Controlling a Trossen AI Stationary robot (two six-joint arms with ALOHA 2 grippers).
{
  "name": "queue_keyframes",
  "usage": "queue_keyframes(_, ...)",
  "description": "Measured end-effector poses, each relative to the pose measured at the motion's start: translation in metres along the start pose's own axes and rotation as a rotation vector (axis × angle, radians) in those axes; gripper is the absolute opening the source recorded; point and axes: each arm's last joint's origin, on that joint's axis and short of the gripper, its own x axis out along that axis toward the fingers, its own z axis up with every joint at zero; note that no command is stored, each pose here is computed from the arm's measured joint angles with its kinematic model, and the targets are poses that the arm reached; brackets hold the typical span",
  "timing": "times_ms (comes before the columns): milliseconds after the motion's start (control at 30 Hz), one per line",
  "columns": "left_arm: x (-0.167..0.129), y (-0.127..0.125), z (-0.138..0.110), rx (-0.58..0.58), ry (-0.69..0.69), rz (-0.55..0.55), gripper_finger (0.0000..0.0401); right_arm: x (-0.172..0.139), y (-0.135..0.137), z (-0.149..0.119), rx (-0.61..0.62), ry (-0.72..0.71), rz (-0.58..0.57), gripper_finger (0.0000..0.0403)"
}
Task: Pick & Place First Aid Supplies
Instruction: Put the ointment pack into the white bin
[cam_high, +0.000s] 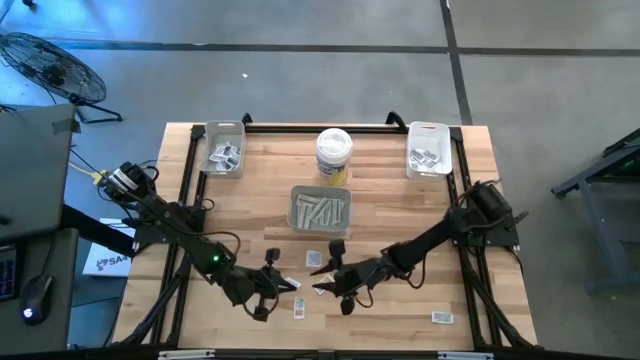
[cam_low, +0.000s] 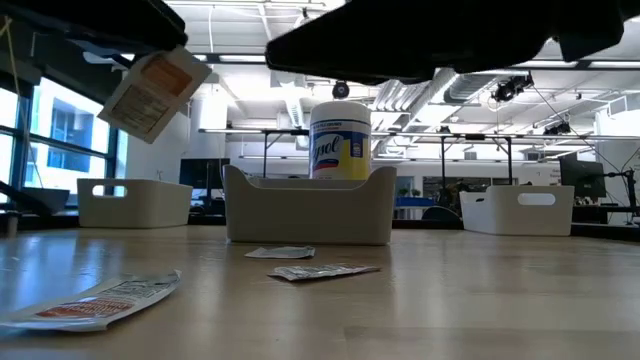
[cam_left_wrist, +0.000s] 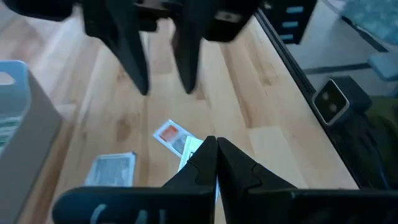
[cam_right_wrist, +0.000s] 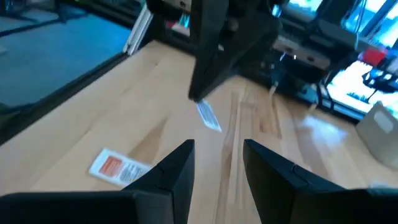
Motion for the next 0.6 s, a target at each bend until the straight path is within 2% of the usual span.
queue_keyframes(233,0.001,0.001,0.009,-0.01,-0.079,0.004,0.0,0.008,-0.004,-0.003,0.011,-0.103,0.083,0.0131)
queue_keyframes(600,0.024,0.02,0.013,-0.025,-0.118,-0.006,0.0,0.01,-0.008,-0.006,0.002,-0.082,0.076,0.0131)
